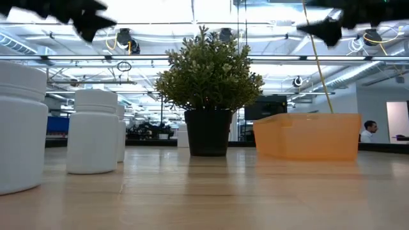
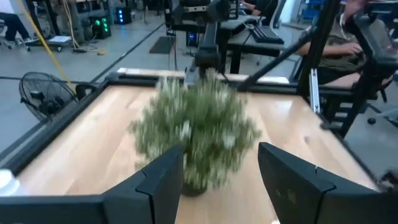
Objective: Pick and place pill bottles into a basket
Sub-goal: Put the white medicine bottle into the orange bin
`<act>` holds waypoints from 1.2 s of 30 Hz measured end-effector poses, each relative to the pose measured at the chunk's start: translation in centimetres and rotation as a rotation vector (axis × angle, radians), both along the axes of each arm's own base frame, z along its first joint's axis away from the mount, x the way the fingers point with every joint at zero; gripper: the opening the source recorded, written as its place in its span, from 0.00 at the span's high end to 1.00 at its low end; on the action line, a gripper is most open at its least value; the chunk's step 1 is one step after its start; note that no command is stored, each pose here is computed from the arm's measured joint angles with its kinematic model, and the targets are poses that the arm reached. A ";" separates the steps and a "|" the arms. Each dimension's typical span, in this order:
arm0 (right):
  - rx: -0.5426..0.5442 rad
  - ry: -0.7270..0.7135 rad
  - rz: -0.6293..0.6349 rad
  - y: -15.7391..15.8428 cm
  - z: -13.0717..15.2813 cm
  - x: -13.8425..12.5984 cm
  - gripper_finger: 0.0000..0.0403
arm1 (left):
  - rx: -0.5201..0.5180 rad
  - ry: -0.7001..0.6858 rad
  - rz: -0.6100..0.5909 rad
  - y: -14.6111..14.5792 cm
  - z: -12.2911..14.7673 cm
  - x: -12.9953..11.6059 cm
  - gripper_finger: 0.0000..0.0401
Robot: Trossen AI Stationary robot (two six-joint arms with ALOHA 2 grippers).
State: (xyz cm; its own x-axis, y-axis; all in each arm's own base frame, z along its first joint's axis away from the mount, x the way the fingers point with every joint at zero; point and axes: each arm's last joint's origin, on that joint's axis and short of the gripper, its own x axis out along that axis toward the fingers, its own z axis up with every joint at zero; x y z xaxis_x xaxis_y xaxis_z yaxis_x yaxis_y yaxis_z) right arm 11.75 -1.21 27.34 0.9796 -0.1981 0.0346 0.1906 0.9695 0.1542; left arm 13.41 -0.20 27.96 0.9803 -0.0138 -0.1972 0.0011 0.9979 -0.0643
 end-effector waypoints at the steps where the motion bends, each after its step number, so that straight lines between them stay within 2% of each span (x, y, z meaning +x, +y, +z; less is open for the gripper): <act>1: 0.002 0.000 0.009 0.0 1.1 0.4 0.16 | -0.005 -0.009 0.001 0.0 1.3 0.6 0.47; 6: -0.011 0.009 0.174 0.3 5.7 3.6 0.16 | -0.099 -0.101 0.015 -0.1 7.7 3.9 0.47; 9: 0.004 -0.071 0.190 0.2 8.5 4.8 0.16 | -0.162 -0.203 0.014 -0.1 11.1 5.1 0.47; 13: 0.014 -0.215 0.187 0.1 10.5 5.5 0.16 | -0.200 -0.261 0.014 -0.1 13.8 6.1 0.47; 19: -0.013 -0.335 0.189 0.2 11.6 5.1 0.16 | -0.240 -0.311 0.008 0.0 15.4 6.4 0.47; 25: -0.009 -0.351 0.191 0.2 11.7 5.1 0.16 | -0.319 -0.316 0.034 0.0 15.4 6.4 0.47; 34: -0.012 -0.271 0.188 0.2 11.0 5.4 0.16 | -0.281 -0.270 0.044 0.0 15.0 6.4 0.47; 36: -0.034 -0.263 0.186 0.2 10.9 5.4 0.16 | -0.243 -0.242 0.018 0.0 14.7 6.4 0.47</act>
State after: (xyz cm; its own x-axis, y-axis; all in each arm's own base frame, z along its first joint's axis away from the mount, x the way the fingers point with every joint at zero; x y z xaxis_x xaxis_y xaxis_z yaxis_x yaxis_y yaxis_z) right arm 17.17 -1.05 38.28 0.9554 -0.0106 0.2950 -0.0327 0.9894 0.1414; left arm 19.85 -0.23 42.67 0.9987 -0.0145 0.0479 0.0283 0.9535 -0.3001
